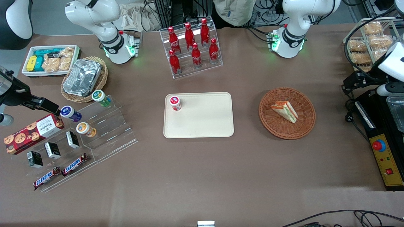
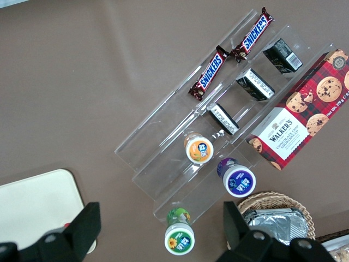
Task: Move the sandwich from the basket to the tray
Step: 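Move the left gripper over the wicker basket toward the sandwich, then lower the left gripper and close it on the wrapped sandwich, then lift the sandwich out of the basket with the left gripper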
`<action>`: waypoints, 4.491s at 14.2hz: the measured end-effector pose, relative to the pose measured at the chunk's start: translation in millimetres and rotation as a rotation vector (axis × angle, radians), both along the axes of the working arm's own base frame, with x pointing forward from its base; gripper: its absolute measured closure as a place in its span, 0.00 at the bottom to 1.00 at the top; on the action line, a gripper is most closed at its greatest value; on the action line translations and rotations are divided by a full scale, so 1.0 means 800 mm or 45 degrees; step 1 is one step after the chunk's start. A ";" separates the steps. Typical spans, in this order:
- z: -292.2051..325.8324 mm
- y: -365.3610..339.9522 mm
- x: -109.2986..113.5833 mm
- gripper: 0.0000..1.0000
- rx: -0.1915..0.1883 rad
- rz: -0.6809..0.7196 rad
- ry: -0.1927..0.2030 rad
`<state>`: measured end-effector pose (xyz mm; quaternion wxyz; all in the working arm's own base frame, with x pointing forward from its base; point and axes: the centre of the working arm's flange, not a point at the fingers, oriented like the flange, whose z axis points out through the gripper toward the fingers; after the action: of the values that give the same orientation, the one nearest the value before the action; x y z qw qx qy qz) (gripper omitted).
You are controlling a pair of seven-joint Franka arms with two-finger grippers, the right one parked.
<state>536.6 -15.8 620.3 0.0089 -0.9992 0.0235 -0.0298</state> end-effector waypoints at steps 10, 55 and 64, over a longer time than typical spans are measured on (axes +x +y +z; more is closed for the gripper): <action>-0.043 -0.007 -0.038 0.00 0.005 0.013 0.255; -0.446 -0.107 -0.102 0.69 -0.049 1.217 0.164; -0.224 -0.114 -0.028 0.84 0.146 1.046 0.300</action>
<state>513.8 -107.4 441.0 0.0729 -0.9201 -0.3737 0.0920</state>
